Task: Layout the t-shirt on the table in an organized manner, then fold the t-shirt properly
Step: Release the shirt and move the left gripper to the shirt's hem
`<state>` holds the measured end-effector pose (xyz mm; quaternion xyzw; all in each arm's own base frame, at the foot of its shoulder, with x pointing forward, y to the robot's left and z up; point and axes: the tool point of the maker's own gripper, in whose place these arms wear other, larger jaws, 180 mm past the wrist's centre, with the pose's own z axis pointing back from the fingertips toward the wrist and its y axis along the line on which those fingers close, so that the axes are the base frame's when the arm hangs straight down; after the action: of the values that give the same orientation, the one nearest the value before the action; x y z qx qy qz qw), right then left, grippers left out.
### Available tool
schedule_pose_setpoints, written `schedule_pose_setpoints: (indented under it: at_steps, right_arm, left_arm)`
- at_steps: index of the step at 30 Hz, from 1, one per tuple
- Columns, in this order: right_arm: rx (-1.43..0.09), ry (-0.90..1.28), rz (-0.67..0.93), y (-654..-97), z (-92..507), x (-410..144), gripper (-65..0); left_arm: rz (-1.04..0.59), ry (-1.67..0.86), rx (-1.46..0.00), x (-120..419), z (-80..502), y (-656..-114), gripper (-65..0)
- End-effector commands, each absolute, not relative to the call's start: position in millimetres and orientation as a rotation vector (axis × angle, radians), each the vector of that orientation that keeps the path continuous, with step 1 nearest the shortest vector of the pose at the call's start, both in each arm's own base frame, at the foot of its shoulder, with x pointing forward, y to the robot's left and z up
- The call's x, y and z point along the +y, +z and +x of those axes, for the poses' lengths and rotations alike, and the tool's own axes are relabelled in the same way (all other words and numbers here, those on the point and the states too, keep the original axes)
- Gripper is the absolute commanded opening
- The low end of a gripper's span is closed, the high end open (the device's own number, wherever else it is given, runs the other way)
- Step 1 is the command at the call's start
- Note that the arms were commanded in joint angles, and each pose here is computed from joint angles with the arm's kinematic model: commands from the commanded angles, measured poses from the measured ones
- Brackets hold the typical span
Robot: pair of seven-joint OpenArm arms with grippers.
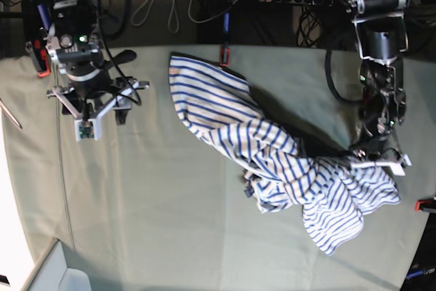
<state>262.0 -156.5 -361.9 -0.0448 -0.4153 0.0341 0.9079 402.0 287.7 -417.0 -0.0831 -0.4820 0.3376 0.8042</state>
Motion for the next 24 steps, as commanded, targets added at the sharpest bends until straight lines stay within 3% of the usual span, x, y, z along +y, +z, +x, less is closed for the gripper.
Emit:
schedule_pose_setpoints:
  at_steps: [1, 10, 20, 24]
  right_arm:
    - [-0.903, 0.075, -0.116, -350, 269, -164, -30.2]
    - [-0.894, 0.057, -0.141, -351, 265, -177, -30.2]
    - [-0.879, 0.017, -0.182, -354, 257, -197, -30.2]
    - [-0.873, 0.001, -0.196, -354, 254, -204, -30.2]
  left_arm:
    - [-0.198, 0.677, -1.201, 295, 430, -360, -65.0]
    - [-0.304, 0.498, -1.635, 265, 457, -174, -64.8]
    - [-0.423, 0.354, -1.777, 218, 489, -77, -64.8]
    - [-0.444, 0.319, -1.743, 201, 512, -74, -64.8]
